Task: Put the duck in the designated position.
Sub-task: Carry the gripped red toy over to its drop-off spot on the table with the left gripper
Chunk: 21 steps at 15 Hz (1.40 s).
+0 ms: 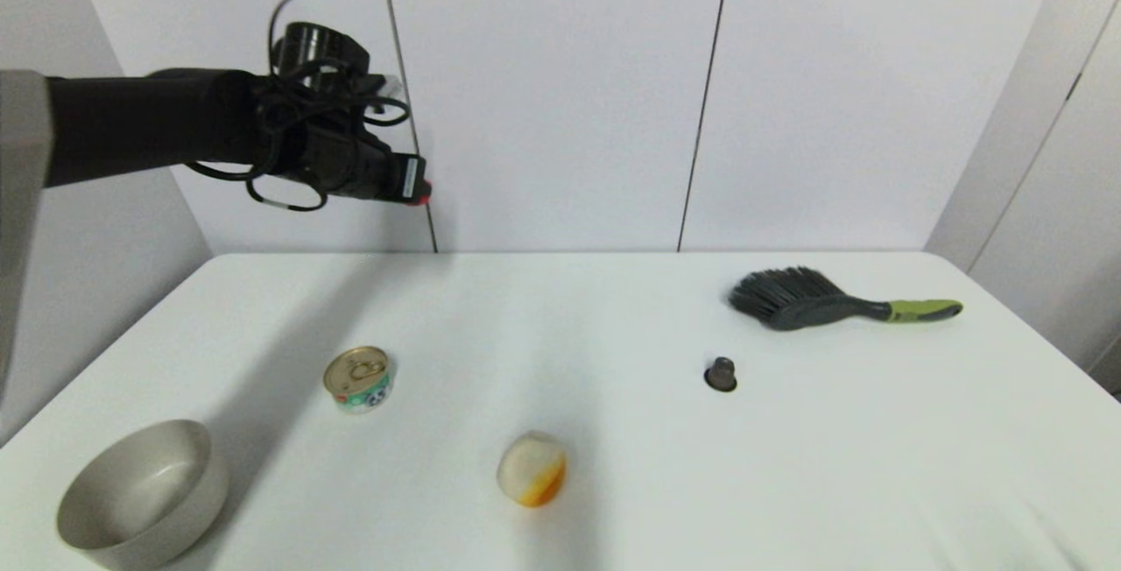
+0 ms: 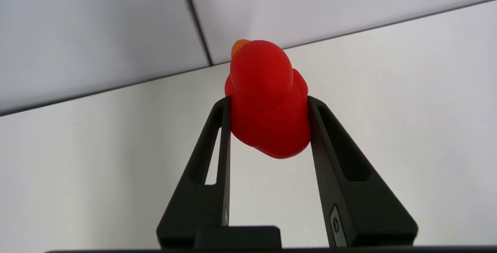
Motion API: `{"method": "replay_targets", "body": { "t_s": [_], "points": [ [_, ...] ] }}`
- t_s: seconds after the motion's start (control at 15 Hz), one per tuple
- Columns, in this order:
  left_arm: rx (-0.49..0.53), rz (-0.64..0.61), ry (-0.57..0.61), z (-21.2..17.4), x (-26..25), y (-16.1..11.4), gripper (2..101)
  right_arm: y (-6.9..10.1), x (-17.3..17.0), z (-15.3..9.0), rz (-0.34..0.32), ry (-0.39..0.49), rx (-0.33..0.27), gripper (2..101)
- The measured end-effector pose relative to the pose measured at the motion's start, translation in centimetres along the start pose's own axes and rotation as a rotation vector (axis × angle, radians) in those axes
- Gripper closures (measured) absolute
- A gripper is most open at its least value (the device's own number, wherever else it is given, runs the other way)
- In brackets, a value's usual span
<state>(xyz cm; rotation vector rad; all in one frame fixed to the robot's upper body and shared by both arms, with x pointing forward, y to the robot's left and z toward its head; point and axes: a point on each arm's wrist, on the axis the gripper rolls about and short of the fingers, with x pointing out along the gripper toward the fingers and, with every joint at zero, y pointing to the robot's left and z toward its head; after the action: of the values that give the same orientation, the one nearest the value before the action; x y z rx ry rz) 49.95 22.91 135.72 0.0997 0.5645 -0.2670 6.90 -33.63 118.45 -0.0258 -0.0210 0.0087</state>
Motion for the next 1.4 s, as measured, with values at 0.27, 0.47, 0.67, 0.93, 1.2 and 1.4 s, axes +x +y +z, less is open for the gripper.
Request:
{"method": "replay_targets", "body": {
  "t_s": [0.27,0.47,0.67,0.93,1.2,1.4],
  "points": [
    [0.004,0.116,-0.005,-0.8,-6.5,0.3,66.6,0.0,0.0,0.0,0.000,0.000,0.000,4.3],
    [0.001,0.223,0.022,-3.6,-9.0,0.6,67.2,0.0,0.0,0.0,0.000,0.000,0.000,4.3],
    [-0.010,0.314,0.075,-7.1,-10.3,1.4,67.6,0.0,0.0,0.0,0.000,0.000,0.000,4.3],
    [-0.040,0.356,0.176,-11.7,-10.1,2.5,67.9,0.0,0.0,0.0,0.000,0.000,0.000,4.3],
    [-0.114,0.333,0.242,-14.7,-9.0,2.8,68.1,0.0,0.0,0.0,0.000,0.000,0.000,4.3],
    [-0.118,0.319,0.285,-15.7,-7.9,2.9,68.3,0.0,0.0,0.0,0.000,0.000,0.000,4.3]
  ]
}}
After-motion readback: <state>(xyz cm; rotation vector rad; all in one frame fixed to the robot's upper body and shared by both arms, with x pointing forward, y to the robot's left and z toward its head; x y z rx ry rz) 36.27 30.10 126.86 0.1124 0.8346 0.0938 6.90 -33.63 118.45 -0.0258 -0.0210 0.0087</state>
